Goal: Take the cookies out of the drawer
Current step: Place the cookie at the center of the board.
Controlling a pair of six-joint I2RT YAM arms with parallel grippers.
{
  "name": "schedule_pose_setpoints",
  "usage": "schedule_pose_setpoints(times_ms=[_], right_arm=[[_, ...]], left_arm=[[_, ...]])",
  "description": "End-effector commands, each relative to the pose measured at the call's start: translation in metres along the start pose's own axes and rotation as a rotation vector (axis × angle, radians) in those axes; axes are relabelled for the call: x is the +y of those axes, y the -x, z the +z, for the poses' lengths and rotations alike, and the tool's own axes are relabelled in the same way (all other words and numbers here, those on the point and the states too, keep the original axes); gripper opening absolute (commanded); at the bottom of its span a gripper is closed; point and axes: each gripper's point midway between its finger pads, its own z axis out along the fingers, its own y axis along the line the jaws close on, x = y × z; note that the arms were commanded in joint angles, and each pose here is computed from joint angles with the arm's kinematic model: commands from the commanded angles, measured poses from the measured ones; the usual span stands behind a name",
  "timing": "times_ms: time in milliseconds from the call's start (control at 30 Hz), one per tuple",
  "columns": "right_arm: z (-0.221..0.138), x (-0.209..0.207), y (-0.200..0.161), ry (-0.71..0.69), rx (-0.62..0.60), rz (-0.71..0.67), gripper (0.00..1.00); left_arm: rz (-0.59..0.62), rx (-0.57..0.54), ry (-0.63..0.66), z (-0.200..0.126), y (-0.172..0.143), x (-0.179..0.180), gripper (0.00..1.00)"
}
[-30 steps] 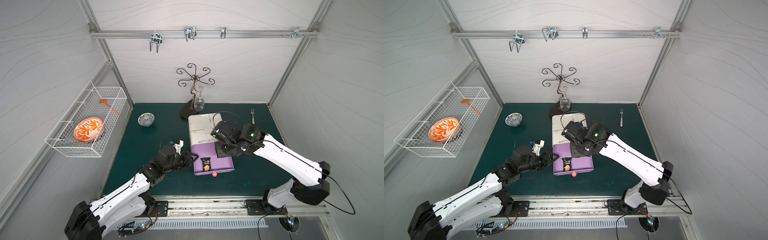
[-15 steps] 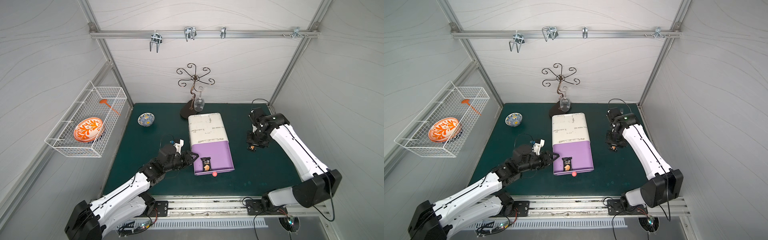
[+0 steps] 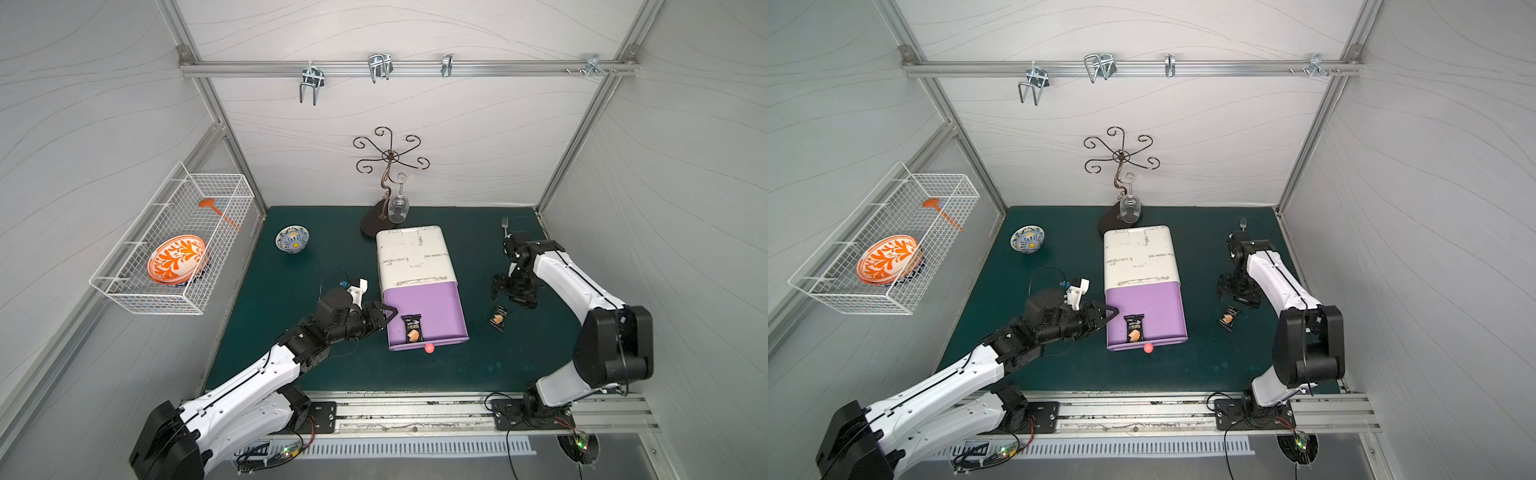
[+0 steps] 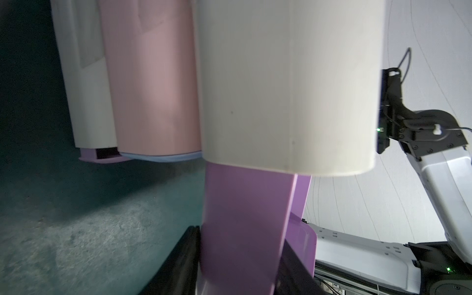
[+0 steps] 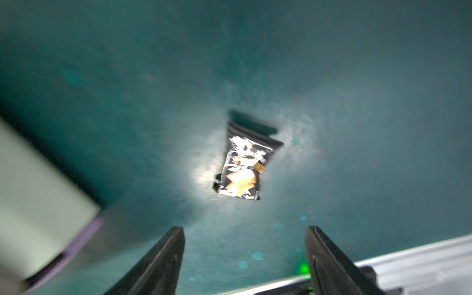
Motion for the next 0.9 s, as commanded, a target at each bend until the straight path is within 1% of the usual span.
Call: schedule_pose_setpoints(times_ms=[0, 100, 133, 200, 267, 367, 433, 533, 600, 700, 733, 867], right_arm=[[-0.072, 0.036, 0.003, 0.266, -0.175, -0.028, 0.85], [-0.111, 0.062, -0.015, 0.497, -0.253, -0.081, 0.86], [-0.118, 0.068, -0.021, 0.557, -0.262, -0.096, 0.86], [-0.131, 0.089, -0.037, 0.74, -0.26, -0.152, 0.86], [-0.132, 0.103, -0.052, 0.863, -0.222, -0.195, 0.86], [-0.128, 0.12, -0.071, 0.987, -0.189, -0.26, 0.86], [-0.115, 0.126, -0.084, 1.006, -0.155, -0.3, 0.86], [-0.105, 0.135, -0.098, 1.031, -0.13, -0.357, 0.86], [-0.097, 0.139, -0.103, 1.017, -0.11, -0.378, 0.85], [-0.085, 0.139, -0.11, 0.951, -0.08, -0.413, 0.82], [-0.083, 0.138, -0.111, 0.905, -0.083, -0.433, 0.8], [-0.084, 0.134, -0.111, 0.758, -0.101, -0.494, 0.7]], left_arm=[[0.055, -0.049, -0.081, -0.007, 0.015, -0.034, 0.47], [0.055, -0.058, -0.077, -0.008, 0.016, -0.034, 0.47], [0.056, -0.061, -0.076, -0.008, 0.017, -0.034, 0.47], [0.059, -0.06, -0.076, -0.009, 0.017, -0.036, 0.47], [0.063, -0.057, -0.073, -0.009, 0.017, -0.037, 0.47], [0.063, -0.058, -0.068, -0.009, 0.017, -0.036, 0.47], [0.06, -0.062, -0.067, -0.009, 0.018, -0.036, 0.47], [0.058, -0.064, -0.065, -0.008, 0.019, -0.035, 0.47], [0.059, -0.065, -0.066, -0.008, 0.019, -0.036, 0.47], [0.059, -0.061, -0.063, -0.006, 0.02, -0.036, 0.47], [0.061, -0.06, -0.063, -0.006, 0.02, -0.037, 0.47], [0.061, -0.061, -0.063, -0.005, 0.021, -0.038, 0.47]])
